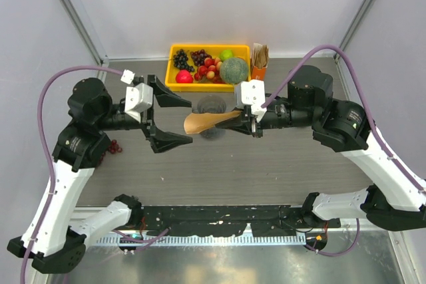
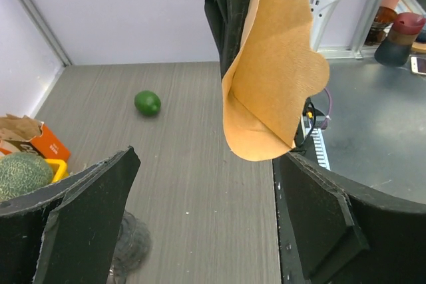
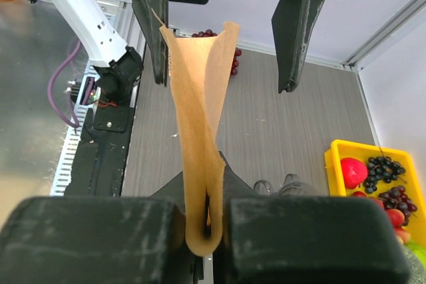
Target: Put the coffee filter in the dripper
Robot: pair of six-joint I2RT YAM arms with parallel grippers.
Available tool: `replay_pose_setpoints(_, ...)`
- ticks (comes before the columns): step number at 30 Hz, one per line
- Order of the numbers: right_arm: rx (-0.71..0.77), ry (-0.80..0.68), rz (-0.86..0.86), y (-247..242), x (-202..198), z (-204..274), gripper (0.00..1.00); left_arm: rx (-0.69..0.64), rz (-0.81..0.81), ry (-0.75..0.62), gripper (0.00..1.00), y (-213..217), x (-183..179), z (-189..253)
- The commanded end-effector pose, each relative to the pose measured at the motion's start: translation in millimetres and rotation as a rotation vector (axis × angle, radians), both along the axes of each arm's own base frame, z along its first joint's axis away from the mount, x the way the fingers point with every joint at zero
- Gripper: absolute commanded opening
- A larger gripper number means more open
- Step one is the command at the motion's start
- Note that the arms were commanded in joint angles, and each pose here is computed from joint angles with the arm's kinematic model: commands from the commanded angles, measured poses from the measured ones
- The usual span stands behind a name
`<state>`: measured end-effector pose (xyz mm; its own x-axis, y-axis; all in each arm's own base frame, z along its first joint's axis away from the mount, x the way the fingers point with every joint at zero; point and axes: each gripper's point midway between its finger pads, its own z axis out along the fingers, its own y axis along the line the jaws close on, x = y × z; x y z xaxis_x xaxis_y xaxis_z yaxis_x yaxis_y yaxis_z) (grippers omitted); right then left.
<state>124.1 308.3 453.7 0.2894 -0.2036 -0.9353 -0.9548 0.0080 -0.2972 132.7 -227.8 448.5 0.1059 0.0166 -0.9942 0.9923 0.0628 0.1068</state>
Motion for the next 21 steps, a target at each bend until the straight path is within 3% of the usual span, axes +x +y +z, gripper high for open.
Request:
replay_pose_setpoints(1,0.048,0.034,0.022,2.6,-6.5,12.8,0.07,0.016,0.083,-0.064,0.99,-2.8,8.4,0.3)
replay_pose_setpoints(4,0.042,0.039,0.024,4.5,-5.8,9.5,0.07,-0.016,0.06,-0.038,0.93,-9.7,3.5,6.0)
replay_pose_setpoints(16,0.03,0.051,0.009,4.4,-3.5,4.9,0.07,-0.093,-0.026,0.04,0.46,-22.6,-12.9,16.4)
replay_pose_setpoints(17,0.027,0.051,0.0,4.0,-2.0,4.4,0.07,-0.095,-0.037,0.054,0.49,-23.3,-14.6,16.6)
replay_pose_setpoints(19,0.025,0.055,-0.015,3.9,0.3,4.4,0.07,-0.095,-0.058,0.061,0.69,-23.6,-18.5,16.7)
replay_pose_setpoints(21,0.025,0.057,-0.016,4.2,0.5,4.5,0.07,-0.093,-0.053,0.063,0.81,-23.6,-17.7,14.6)
